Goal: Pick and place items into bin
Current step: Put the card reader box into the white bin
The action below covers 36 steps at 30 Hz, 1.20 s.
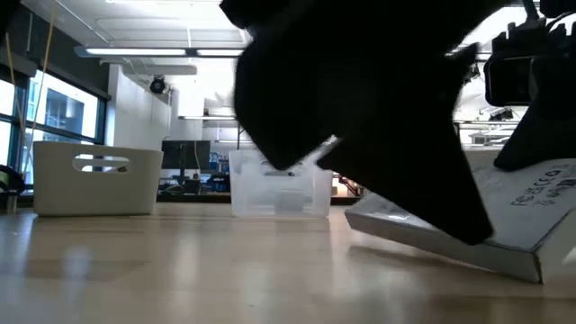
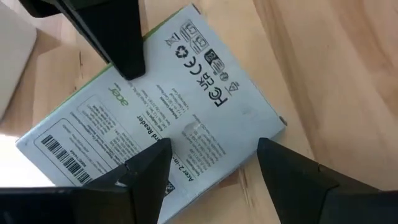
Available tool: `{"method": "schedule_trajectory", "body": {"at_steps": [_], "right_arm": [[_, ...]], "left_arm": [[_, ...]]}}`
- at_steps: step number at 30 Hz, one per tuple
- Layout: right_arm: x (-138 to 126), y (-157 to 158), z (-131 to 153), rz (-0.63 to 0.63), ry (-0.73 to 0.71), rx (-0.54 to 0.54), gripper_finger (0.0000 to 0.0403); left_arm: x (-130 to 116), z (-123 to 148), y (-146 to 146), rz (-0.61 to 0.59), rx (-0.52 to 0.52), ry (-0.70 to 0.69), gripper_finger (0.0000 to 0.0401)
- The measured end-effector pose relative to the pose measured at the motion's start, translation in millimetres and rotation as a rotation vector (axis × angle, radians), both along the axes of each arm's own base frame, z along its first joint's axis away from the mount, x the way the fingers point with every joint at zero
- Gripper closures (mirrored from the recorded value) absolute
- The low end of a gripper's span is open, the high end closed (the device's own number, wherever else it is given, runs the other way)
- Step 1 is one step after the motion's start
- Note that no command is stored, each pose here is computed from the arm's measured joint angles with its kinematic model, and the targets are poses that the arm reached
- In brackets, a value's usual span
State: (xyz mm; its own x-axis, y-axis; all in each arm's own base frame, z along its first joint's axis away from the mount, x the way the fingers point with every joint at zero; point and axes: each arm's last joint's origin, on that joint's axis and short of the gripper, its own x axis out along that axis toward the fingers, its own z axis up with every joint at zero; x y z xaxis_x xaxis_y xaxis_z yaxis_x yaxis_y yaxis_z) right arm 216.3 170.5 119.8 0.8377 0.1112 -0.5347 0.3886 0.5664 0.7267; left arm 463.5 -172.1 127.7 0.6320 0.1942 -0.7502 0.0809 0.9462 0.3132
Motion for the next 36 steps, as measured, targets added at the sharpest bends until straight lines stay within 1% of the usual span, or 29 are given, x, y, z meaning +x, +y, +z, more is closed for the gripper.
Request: {"method": "schedule_trajectory", "body": {"at_steps": [6,10,16,21,26,36], "right_arm": [[-1.7,2.4,1.2,-0.019,-0.029,-0.037,0.0377],[-3.7,5.6,2.8,-0.003,-0.043,-0.039,0.0380],[-6.9,5.7,9.3,-0.010,-0.066,-0.062,0.0380],[-10.6,6.7,22.9,-0.014,-0.122,-0.074,0.0382],[-15.9,4.1,34.8,-0.026,-0.149,-0.107,0.0382],[-30.0,-6.6,57.3,-0.044,-0.164,-0.188,0.0385]], "left_arm": [[-11.7,10.2,-4.1,0.013,0.083,0.042,0.0169],[-20.6,17.1,-5.7,0.031,0.136,0.079,0.0169],[-30.3,17.0,-6.8,0.059,0.179,0.139,0.0169],[-41.0,13.3,-2.3,0.109,0.199,0.234,0.0169],[-49.2,12.2,2.2,0.179,0.248,0.280,0.0169],[-61.0,11.8,1.4,0.211,0.298,0.349,0.0169]]}}
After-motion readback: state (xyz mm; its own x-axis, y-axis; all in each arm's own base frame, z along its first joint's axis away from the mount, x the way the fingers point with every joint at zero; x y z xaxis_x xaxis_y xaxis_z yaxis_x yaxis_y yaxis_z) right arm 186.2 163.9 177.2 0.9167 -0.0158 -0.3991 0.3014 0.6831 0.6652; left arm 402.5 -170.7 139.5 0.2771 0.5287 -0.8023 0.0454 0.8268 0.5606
